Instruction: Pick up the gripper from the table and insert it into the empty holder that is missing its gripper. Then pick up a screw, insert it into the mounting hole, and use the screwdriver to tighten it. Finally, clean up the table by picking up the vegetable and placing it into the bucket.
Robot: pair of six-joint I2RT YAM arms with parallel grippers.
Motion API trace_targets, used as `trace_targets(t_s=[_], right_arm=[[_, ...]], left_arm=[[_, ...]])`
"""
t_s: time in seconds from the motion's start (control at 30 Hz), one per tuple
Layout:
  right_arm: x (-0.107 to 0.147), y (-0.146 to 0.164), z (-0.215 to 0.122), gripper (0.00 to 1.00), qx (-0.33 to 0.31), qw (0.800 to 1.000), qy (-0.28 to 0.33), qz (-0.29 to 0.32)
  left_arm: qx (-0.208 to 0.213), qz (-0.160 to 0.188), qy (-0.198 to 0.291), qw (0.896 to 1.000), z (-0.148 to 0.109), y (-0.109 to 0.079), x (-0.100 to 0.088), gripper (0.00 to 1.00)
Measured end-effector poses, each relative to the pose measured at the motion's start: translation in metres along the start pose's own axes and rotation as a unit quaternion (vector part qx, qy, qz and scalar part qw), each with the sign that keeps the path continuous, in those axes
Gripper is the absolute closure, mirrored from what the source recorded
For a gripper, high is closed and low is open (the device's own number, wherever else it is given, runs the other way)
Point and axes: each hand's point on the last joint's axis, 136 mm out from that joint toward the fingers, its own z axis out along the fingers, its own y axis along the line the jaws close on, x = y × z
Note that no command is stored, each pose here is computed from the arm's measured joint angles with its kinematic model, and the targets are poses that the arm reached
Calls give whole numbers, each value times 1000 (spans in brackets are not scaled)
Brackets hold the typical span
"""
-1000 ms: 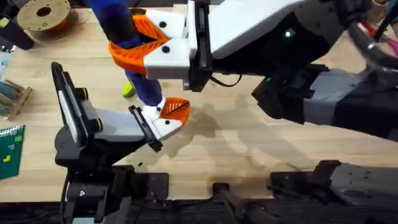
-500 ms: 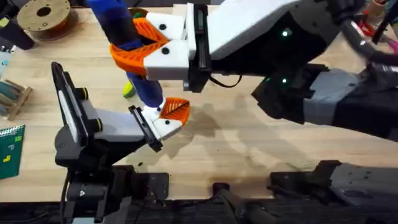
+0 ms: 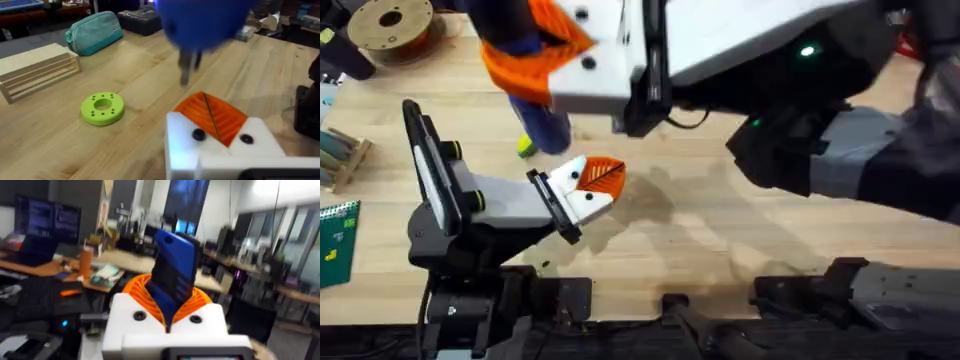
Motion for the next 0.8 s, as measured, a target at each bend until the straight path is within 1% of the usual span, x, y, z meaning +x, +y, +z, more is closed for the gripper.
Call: trace_targets(t_s=[0.07,0.1,0.17,0.37,0.6,0.8], right_arm=[[-17,-1,4,994,-3,1000,-21,-19],[-31,-4,8,994,-5,999,-35,-33],[-33,-3,8,994,-8,999,-36,-35],[-28,0,8,994,-17,999,-27,-23],[-3,0,9,994,-19,999,20,26],[9,1,8,994,-23,998,42,47]], left_arm=[[0,0,0,1000,0,0,0,996],[0,0,0,1000,0,0,0,996],[0,0,0,1000,0,0,0,996],[0,0,0,1000,0,0,0,996],[0,0,0,1000,0,0,0,996],[0,0,0,1000,0,0,0,996]])
